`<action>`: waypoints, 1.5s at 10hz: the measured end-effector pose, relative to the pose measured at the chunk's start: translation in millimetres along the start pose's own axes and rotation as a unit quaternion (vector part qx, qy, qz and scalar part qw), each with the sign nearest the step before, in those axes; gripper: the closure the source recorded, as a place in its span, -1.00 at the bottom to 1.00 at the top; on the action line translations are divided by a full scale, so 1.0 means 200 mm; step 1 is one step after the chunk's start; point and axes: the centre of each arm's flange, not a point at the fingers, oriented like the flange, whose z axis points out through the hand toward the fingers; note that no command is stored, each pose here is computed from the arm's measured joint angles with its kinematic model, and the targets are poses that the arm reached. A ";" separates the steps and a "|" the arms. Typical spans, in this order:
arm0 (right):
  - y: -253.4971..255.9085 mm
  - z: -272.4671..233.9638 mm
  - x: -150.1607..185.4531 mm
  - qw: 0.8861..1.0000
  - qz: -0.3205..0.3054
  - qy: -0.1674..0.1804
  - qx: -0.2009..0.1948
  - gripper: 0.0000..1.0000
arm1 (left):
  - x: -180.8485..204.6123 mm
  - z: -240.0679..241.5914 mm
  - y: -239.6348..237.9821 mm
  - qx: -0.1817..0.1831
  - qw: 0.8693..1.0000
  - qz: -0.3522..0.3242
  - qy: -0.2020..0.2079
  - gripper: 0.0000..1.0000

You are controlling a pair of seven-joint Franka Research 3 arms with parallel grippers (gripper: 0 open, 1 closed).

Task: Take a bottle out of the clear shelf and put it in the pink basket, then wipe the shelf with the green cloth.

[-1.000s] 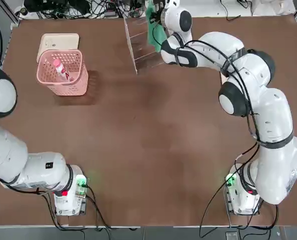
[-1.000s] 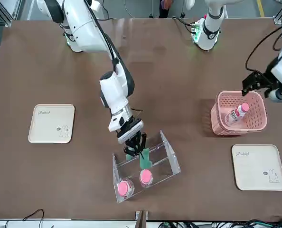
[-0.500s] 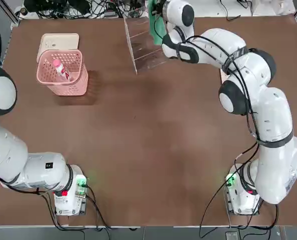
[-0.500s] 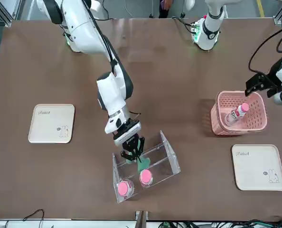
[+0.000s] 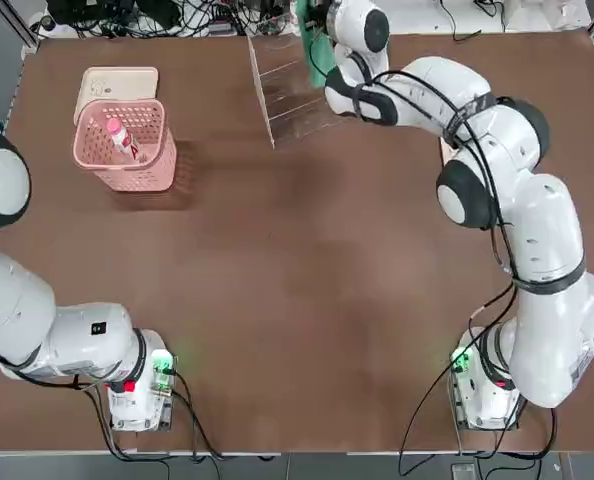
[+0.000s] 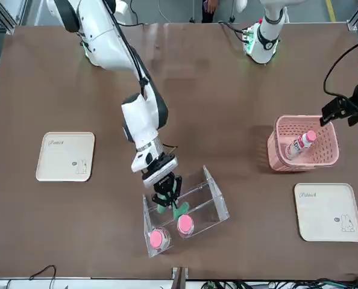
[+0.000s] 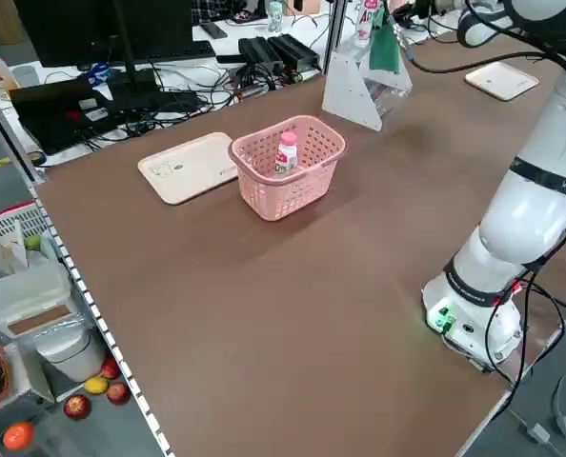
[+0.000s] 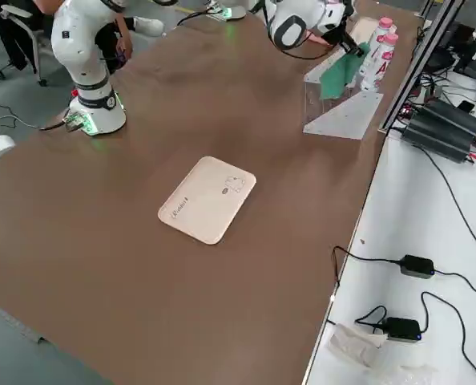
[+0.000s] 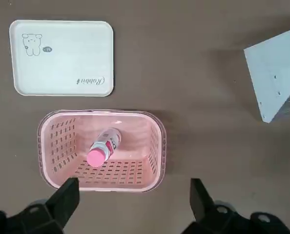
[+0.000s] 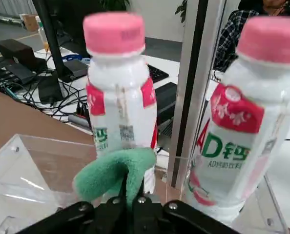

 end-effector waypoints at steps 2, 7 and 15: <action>0.01 0.04 -0.07 1.000 -0.002 -0.010 -0.002 0.96 | -0.02 -0.05 -0.01 0.002 1.000 -0.003 0.009 -1.00; 0.06 0.08 -0.11 1.000 -0.003 -0.016 -0.010 0.96 | -0.04 -0.08 -0.01 0.003 1.000 -0.001 0.014 -1.00; -0.21 0.10 -0.09 1.000 -0.011 0.000 0.023 0.96 | -0.05 -0.10 -0.17 0.004 1.000 -0.020 0.017 -1.00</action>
